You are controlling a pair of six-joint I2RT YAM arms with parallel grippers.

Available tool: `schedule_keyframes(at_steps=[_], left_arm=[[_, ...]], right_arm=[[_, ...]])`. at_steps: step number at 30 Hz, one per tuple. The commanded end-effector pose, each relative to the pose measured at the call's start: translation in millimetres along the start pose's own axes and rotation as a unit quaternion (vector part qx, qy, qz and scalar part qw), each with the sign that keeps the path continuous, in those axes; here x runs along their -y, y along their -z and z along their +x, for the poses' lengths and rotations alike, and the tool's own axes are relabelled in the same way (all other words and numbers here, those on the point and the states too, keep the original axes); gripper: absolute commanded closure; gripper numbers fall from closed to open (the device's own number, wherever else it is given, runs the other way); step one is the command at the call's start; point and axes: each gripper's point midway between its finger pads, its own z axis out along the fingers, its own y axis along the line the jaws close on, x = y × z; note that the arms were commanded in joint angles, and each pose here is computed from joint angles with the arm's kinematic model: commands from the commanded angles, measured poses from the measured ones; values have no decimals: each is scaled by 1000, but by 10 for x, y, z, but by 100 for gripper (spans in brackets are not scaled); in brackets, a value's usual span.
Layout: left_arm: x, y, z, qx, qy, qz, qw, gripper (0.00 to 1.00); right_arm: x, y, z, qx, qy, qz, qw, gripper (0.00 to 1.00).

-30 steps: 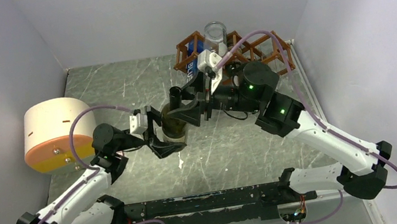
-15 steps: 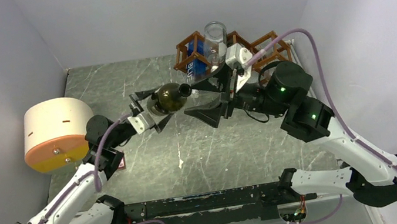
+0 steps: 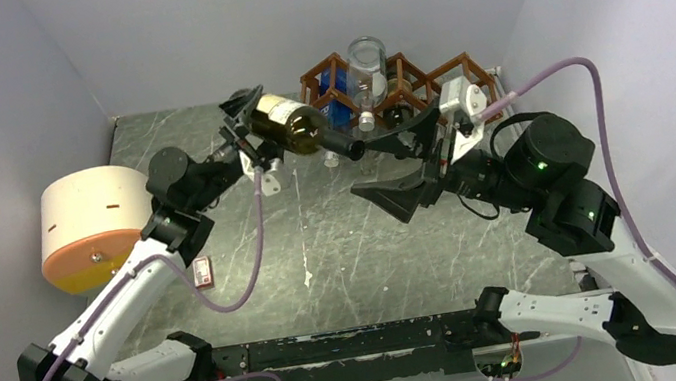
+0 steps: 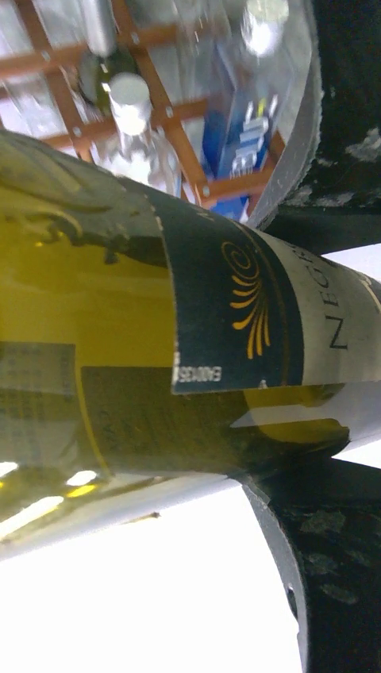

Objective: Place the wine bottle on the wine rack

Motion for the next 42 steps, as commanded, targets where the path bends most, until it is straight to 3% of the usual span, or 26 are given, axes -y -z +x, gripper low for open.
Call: schedule_keyframes(at_steps=[1, 7, 13, 22, 31, 38, 42], left_arm=[[-658, -150, -271, 17, -163, -52, 985, 93], [-652, -201, -144, -4, -266, -57, 962, 93], [-553, -160, -298, 29, -297, -28, 954, 93], [-300, -170, -227, 20, -343, 58, 937, 93], [-176, -233, -163, 11, -378, 60, 924, 93], [-79, -209, -199, 19, -384, 62, 921, 93], [-100, -214, -166, 7, -377, 62, 924, 93]], right_arm=[[230, 122, -95, 10, -23, 80, 996, 24], [452, 134, 132, -16, -30, 142, 989, 24], [738, 68, 439, -74, -44, 219, 972, 24], [625, -71, 1027, -191, -79, 188, 960, 22], [729, -171, 1436, -244, -103, 220, 939, 25], [726, -378, 1691, -270, -114, 207, 933, 38], [711, -403, 1808, -280, -121, 204, 930, 39]])
